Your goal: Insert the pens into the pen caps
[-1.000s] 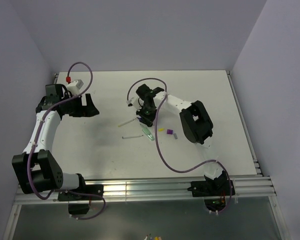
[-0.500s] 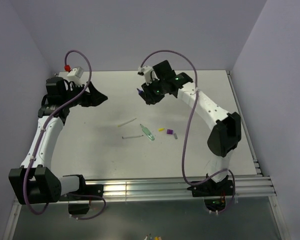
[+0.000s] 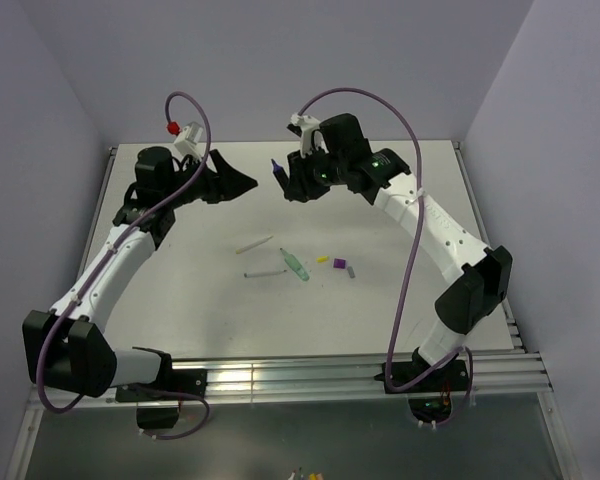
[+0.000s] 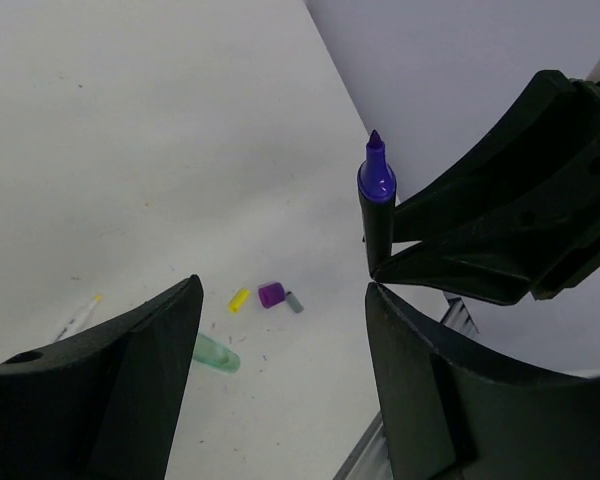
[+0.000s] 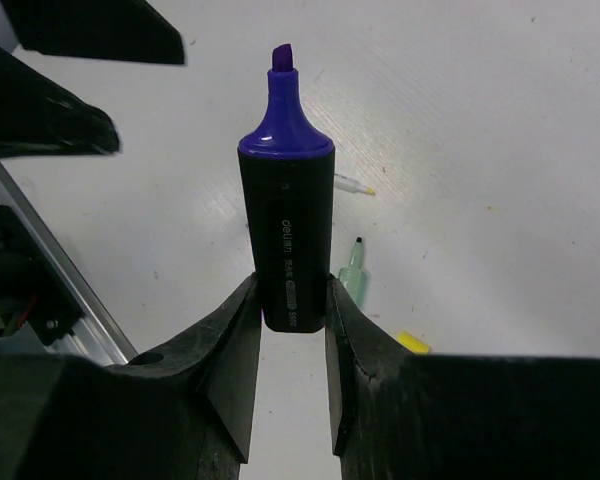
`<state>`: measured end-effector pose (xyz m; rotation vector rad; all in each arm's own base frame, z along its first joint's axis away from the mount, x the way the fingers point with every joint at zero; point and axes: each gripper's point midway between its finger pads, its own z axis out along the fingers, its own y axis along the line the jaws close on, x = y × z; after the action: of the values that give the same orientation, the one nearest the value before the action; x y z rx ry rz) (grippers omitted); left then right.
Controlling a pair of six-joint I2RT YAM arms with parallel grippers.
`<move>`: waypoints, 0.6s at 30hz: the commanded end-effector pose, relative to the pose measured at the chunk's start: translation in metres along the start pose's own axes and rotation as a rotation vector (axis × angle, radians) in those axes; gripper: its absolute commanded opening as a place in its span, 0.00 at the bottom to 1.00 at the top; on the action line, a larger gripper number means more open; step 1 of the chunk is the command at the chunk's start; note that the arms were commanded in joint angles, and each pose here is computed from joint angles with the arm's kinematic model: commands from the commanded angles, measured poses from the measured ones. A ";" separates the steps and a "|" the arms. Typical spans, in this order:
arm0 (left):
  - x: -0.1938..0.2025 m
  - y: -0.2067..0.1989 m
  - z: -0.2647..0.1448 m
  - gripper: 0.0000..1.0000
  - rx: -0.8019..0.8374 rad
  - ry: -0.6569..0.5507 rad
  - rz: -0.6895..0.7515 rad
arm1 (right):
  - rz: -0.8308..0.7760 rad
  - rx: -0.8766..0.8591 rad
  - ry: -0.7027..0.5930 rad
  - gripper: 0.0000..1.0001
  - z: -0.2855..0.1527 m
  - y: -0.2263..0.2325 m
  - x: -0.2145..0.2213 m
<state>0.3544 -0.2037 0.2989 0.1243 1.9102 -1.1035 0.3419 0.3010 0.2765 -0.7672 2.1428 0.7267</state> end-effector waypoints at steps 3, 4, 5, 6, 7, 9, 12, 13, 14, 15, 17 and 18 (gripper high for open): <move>-0.012 -0.033 0.011 0.73 0.133 -0.043 -0.066 | -0.013 -0.065 -0.093 0.00 -0.013 0.027 -0.023; -0.012 -0.035 0.012 0.73 0.144 -0.041 -0.075 | -0.015 -0.070 -0.091 0.00 -0.012 0.029 -0.022; -0.011 -0.036 0.012 0.73 0.152 -0.040 -0.083 | -0.017 -0.071 -0.092 0.00 -0.012 0.031 -0.022; -0.010 -0.038 0.014 0.73 0.162 -0.039 -0.091 | -0.020 -0.070 -0.089 0.00 -0.011 0.031 -0.021; -0.009 -0.040 0.014 0.72 0.172 -0.034 -0.092 | -0.025 -0.076 -0.088 0.00 -0.009 0.035 -0.021; -0.010 -0.043 0.015 0.72 0.176 -0.035 -0.094 | -0.020 -0.081 -0.083 0.00 -0.007 0.037 -0.019; -0.007 -0.039 0.019 0.70 0.161 -0.029 -0.114 | -0.028 -0.082 -0.081 0.00 -0.005 0.040 -0.019; -0.006 -0.038 0.020 0.70 0.156 -0.028 -0.114 | -0.032 -0.082 -0.085 0.00 -0.004 0.042 -0.020; -0.005 -0.037 0.022 0.70 0.153 -0.026 -0.110 | -0.039 -0.077 -0.087 0.00 -0.004 0.044 -0.020; -0.004 -0.038 0.023 0.69 0.151 -0.027 -0.107 | -0.043 -0.073 -0.087 0.00 -0.002 0.045 -0.020; 0.001 -0.034 0.027 0.67 0.132 -0.012 -0.110 | -0.044 -0.057 -0.090 0.00 0.000 0.045 -0.021; 0.004 -0.034 0.028 0.67 0.127 -0.007 -0.115 | -0.047 -0.057 -0.092 0.00 0.000 0.047 -0.022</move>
<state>0.3525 -0.2403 0.3103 0.0770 1.8728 -1.3005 0.3192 0.3320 0.2834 -0.8185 2.1049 0.7891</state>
